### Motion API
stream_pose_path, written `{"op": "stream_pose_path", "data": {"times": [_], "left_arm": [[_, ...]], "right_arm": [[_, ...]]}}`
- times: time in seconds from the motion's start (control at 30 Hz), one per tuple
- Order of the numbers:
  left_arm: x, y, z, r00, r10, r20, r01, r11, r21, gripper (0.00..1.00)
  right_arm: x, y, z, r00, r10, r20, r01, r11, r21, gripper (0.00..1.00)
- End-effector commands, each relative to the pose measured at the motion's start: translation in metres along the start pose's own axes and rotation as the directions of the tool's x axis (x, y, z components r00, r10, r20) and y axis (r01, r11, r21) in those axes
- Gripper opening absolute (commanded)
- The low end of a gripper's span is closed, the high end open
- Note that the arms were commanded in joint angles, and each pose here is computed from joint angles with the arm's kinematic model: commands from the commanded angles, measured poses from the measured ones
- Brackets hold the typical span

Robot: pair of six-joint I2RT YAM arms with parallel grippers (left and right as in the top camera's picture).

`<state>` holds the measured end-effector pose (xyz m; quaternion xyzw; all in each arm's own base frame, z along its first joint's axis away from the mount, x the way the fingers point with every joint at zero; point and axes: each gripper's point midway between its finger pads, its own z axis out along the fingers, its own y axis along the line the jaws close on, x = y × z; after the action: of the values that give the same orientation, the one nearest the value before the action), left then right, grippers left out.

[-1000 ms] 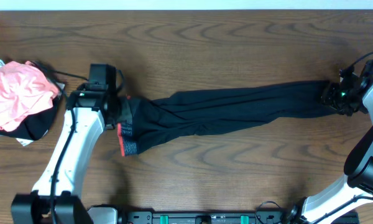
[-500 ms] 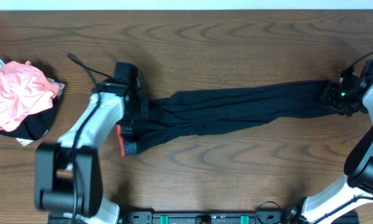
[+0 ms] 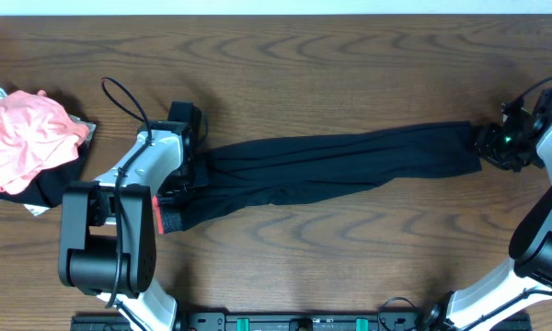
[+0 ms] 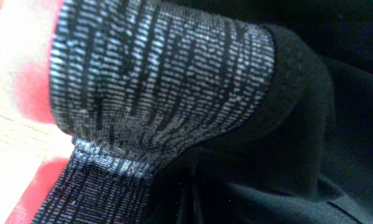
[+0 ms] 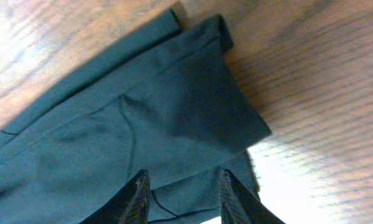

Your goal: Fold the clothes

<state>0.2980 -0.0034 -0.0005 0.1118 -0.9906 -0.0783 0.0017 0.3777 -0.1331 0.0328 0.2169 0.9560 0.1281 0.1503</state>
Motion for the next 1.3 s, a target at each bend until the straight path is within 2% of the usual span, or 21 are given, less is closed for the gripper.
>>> {"op": "stream_pose_path", "data": {"times": [0.0,0.07,0.17,0.43,0.6,0.77,0.83,0.9,1.0,1.1,1.27], "left_arm": [[-0.007,0.009,0.004,1.0,-0.016,0.008,0.017,0.999,-0.052,0.07],[-0.013,0.006,-0.004,0.999,-0.022,0.034,0.023,0.999,-0.025,0.07],[-0.019,0.002,-0.015,0.997,-0.03,0.071,0.03,1.0,0.01,0.07],[-0.017,-0.006,-0.019,0.997,-0.032,0.066,0.028,0.998,0.062,0.08],[-0.017,-0.007,-0.019,0.998,-0.032,0.063,0.027,0.997,0.067,0.08],[-0.015,-0.006,-0.019,0.998,-0.031,0.057,0.027,0.998,0.065,0.09],[-0.016,-0.007,-0.019,0.998,-0.031,0.057,0.027,0.997,0.07,0.21],[-0.016,-0.009,-0.02,0.998,-0.031,0.058,0.026,0.996,0.082,0.26],[-0.019,-0.011,-0.02,0.997,-0.033,0.07,0.027,0.996,0.089,0.38],[-0.024,-0.013,-0.02,0.995,-0.037,0.091,0.028,0.995,0.097,0.39],[-0.034,-0.016,-0.022,0.991,-0.045,0.13,0.03,0.993,0.111,0.47]], "right_arm": [[0.0,0.037,0.001,0.993,-0.117,0.02,0.118,0.98,-0.162,0.34],[0.001,0.06,0.001,0.982,-0.186,0.041,0.19,0.954,-0.233,0.34],[0.007,0.084,0.008,0.955,-0.292,0.046,0.295,0.923,-0.247,0.33],[0.014,0.088,0.041,0.926,-0.378,-0.016,0.376,0.923,-0.08,0.36],[0.037,0.065,0.075,0.935,-0.325,-0.14,0.322,0.946,-0.048,0.39],[0.056,0.02,0.091,0.944,-0.209,-0.255,0.236,0.968,0.08,0.38],[0.056,0.003,0.088,0.955,-0.146,-0.259,0.188,0.971,0.145,0.37],[0.054,-0.014,0.082,0.962,-0.094,-0.255,0.146,0.97,0.193,0.36],[0.055,-0.038,0.075,0.969,0.004,-0.247,0.055,0.972,0.231,0.36],[0.056,-0.056,0.068,0.968,0.075,-0.238,-0.014,0.969,0.245,0.35],[0.056,-0.084,0.059,0.963,0.169,-0.212,-0.109,0.958,0.266,0.36]]}}
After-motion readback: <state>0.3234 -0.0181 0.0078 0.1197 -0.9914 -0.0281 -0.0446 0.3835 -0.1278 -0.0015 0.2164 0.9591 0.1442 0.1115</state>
